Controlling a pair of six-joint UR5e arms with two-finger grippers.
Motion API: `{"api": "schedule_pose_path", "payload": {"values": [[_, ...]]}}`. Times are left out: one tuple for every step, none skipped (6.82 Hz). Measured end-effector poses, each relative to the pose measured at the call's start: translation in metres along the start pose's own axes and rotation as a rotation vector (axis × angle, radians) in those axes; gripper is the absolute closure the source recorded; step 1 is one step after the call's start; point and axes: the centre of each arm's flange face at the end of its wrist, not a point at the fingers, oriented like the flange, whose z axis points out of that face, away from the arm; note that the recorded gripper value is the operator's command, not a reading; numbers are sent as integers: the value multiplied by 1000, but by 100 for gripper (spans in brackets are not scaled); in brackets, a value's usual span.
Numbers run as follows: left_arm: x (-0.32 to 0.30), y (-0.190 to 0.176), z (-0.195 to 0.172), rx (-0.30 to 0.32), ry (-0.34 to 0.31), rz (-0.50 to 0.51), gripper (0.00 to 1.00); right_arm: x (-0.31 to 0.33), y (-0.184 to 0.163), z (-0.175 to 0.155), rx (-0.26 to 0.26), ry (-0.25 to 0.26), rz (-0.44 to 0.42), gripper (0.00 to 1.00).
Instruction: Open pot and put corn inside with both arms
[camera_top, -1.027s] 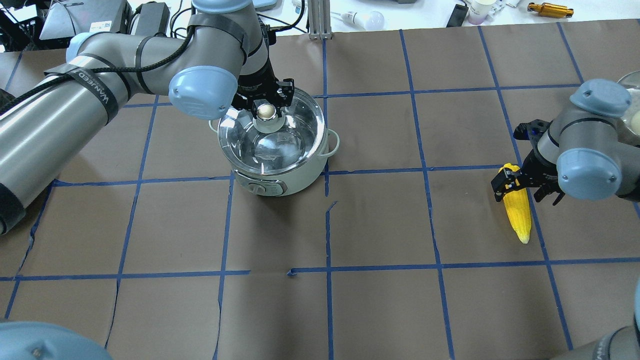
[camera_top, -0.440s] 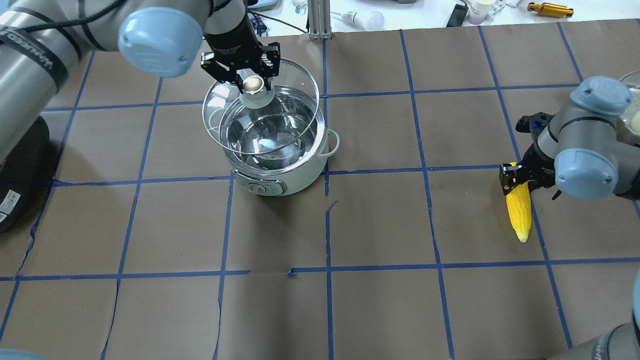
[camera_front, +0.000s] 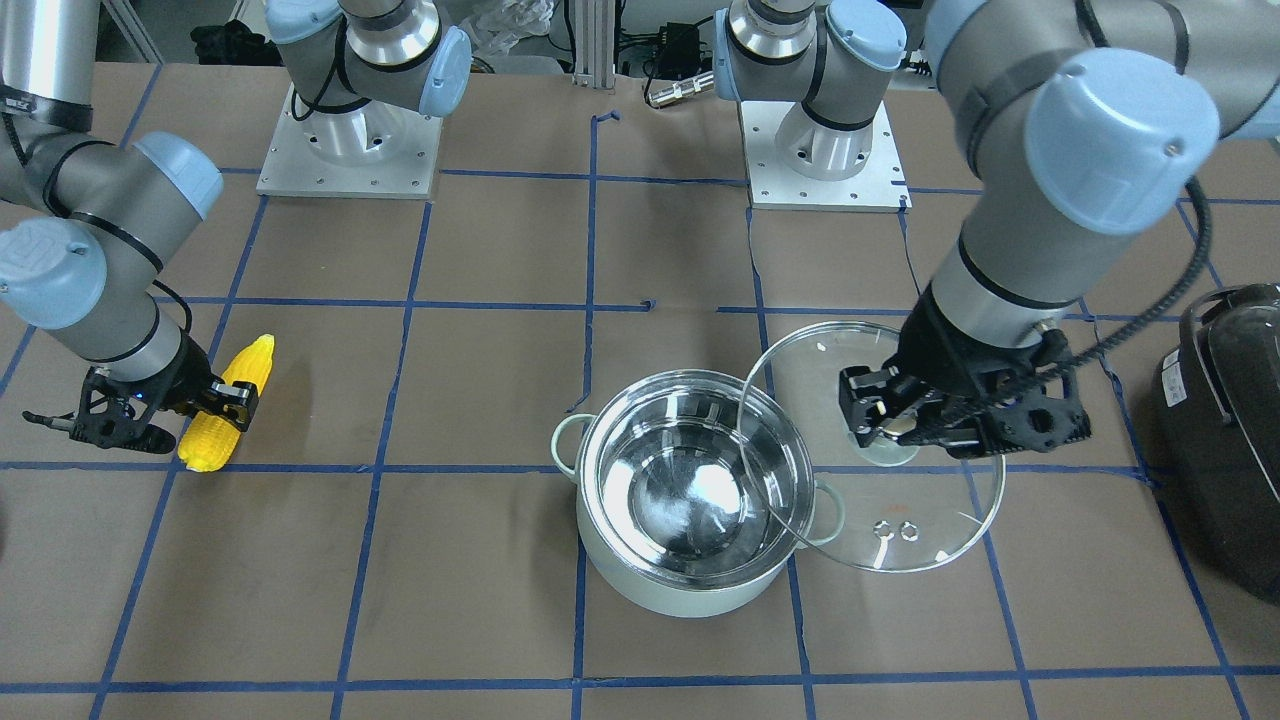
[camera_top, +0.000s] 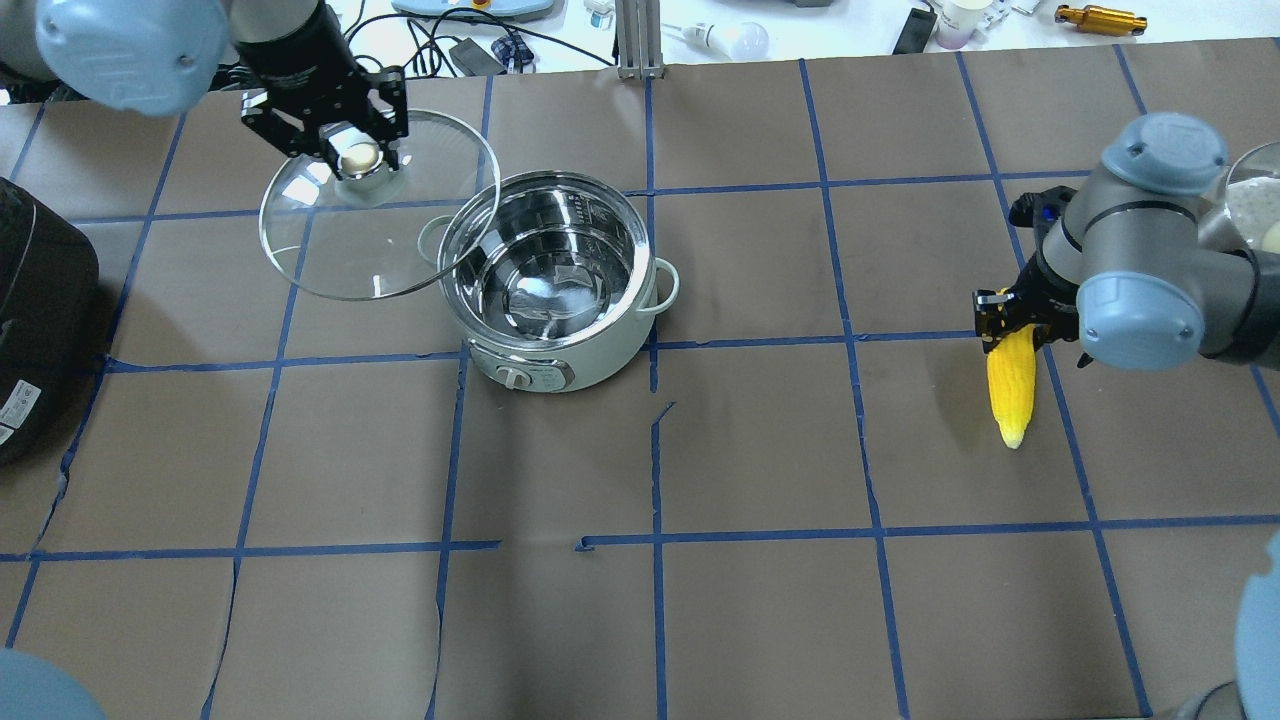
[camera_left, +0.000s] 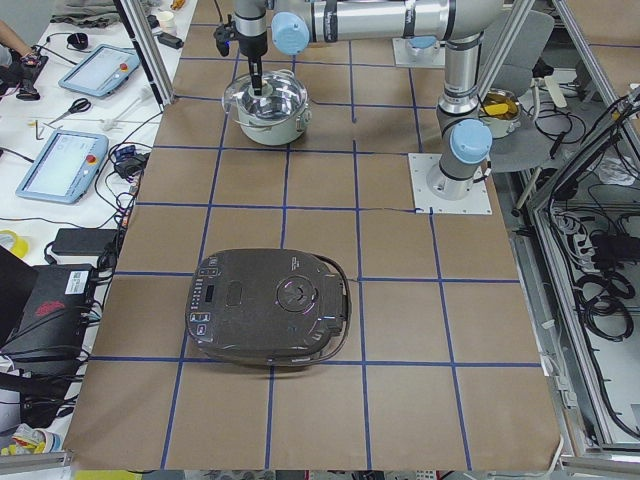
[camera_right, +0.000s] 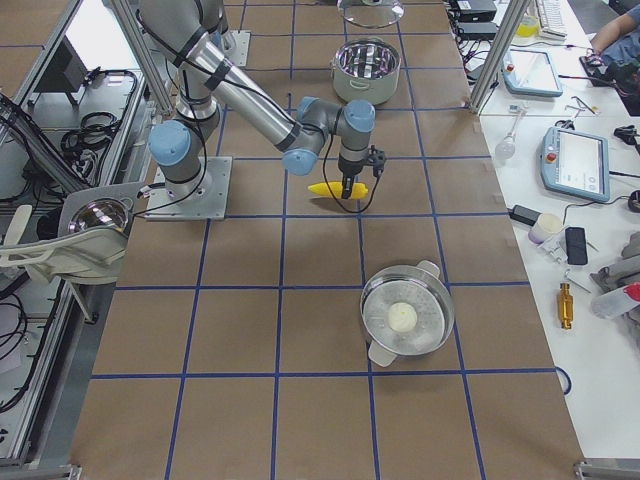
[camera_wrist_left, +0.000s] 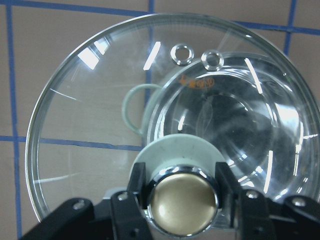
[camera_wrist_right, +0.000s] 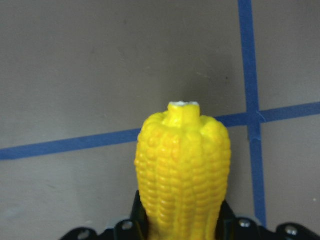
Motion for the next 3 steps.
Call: {"api": "schedule_pose_path", "payload": {"values": [[-42,-6,25,8,-9,-4,90,-52,-14,-36,33,4,18,100],[-84,-9,57,24,-13,-13,90,-110,-24,-80,55,0,25,100],[-124,-7,89,31,-13,-16,90,-170,-28,-126,72,-7,26,100]]}}
